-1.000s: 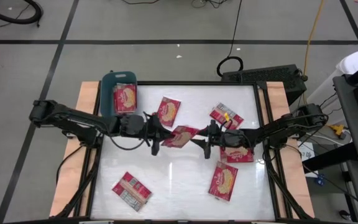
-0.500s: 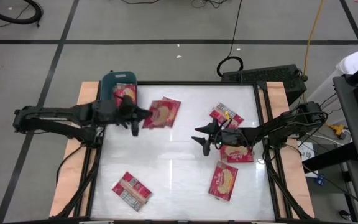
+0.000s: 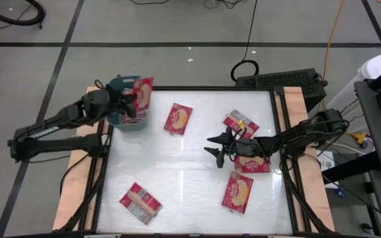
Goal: Sort popcorn bags into baskets
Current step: Stack the red popcorn bag on top of the other red popcorn bag into the blue bin
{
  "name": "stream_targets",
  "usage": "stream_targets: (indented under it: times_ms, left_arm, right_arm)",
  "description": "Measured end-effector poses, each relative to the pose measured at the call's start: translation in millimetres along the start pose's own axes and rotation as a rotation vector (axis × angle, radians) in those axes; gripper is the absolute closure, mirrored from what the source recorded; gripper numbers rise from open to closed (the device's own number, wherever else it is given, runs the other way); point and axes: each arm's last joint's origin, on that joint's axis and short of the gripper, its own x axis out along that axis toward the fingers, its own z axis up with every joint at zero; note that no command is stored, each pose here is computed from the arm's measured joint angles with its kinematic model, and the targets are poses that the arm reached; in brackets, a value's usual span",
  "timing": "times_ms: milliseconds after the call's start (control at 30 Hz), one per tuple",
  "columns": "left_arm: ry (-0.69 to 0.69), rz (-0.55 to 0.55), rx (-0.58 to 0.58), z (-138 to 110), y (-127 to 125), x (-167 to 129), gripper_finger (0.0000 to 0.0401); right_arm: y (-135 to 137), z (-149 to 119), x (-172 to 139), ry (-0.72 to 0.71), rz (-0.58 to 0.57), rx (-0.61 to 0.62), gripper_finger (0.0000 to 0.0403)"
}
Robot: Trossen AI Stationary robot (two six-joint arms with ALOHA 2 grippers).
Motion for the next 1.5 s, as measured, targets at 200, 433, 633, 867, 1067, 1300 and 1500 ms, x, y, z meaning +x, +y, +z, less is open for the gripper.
stream_targets:
  times_ms: [200, 433, 633, 867, 1067, 1300, 1500]
  left_arm:
    - [0.084, 0.184, -0.021, -4, 24, 9, 0.0381]
    - [0.151, 0.229, -0.080, -5, 37, 20, 0.0373]
    - [0.234, 0.322, -0.119, -13, 49, 41, 0.0387]
    - [0.307, 0.375, -0.212, -31, 59, 63, 0.0348]
    - [0.326, 0.437, -0.196, -33, 66, 67, 0.0322]
    - [0.335, 0.414, -0.165, -31, 68, 66, 0.0292]
    - [0.293, 0.320, -0.097, -6, 58, 57, 0.0254]
  right_arm:
    - [3, -1, -1, 0.004, 0.011, -0.003, 0.0189]
    - [6, -2, -2, 0.007, 0.023, -0.006, 0.0190]
    - [7, -3, -3, 0.008, 0.030, -0.008, 0.0190]
    - [7, -3, -3, 0.010, 0.032, 0.017, 0.0190]
    - [8, -3, -3, 0.012, 0.033, 0.010, 0.0190]
    - [6, -7, -3, 0.052, 0.015, -0.012, 0.0190]
    - [3, -13, -4, 0.105, -0.009, -0.005, 0.0190]
